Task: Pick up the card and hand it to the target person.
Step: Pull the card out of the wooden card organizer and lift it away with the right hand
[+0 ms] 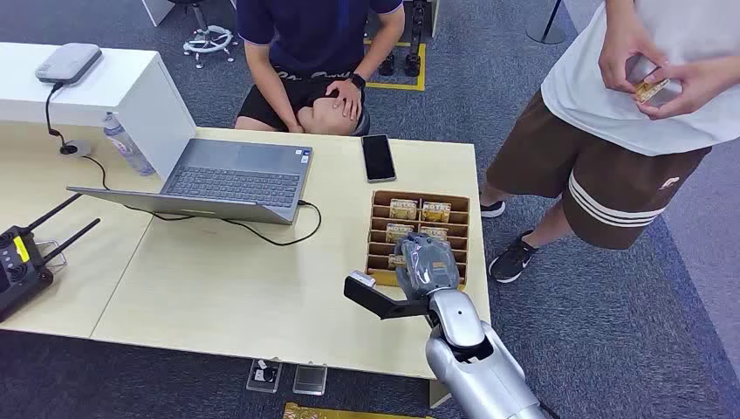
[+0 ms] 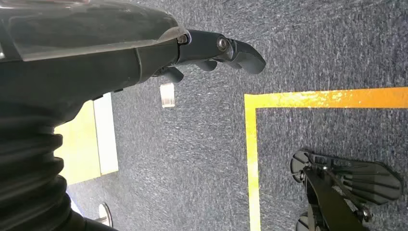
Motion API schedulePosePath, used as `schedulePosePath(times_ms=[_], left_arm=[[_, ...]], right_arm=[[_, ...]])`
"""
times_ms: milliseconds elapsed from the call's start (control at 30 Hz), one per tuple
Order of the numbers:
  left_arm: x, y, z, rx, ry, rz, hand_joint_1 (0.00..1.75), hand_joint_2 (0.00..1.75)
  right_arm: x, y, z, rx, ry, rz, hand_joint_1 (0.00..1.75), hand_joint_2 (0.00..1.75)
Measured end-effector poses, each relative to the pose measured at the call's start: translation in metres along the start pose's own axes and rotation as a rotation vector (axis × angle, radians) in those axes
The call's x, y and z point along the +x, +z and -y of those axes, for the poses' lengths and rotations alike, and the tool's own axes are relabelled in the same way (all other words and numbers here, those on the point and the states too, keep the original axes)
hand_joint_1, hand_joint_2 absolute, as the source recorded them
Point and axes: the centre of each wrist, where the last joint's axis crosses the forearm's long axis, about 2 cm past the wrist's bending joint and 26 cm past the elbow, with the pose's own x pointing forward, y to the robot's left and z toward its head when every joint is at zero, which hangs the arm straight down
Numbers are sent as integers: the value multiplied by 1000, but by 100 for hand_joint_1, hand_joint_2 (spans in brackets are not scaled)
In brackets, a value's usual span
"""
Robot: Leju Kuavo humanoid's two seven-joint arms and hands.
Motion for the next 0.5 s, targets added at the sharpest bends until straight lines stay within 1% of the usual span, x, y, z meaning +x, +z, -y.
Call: schedulePosePath(times_ms=[167,500], left_arm=[[0,0,0,0,-2,0,0,175],[0,0,0,1,-9,-1,0,175]], right_arm=[[-1,1,-2,4,-1,-11,69,175],[-3,4,-7,14,-1,-23,70,175]])
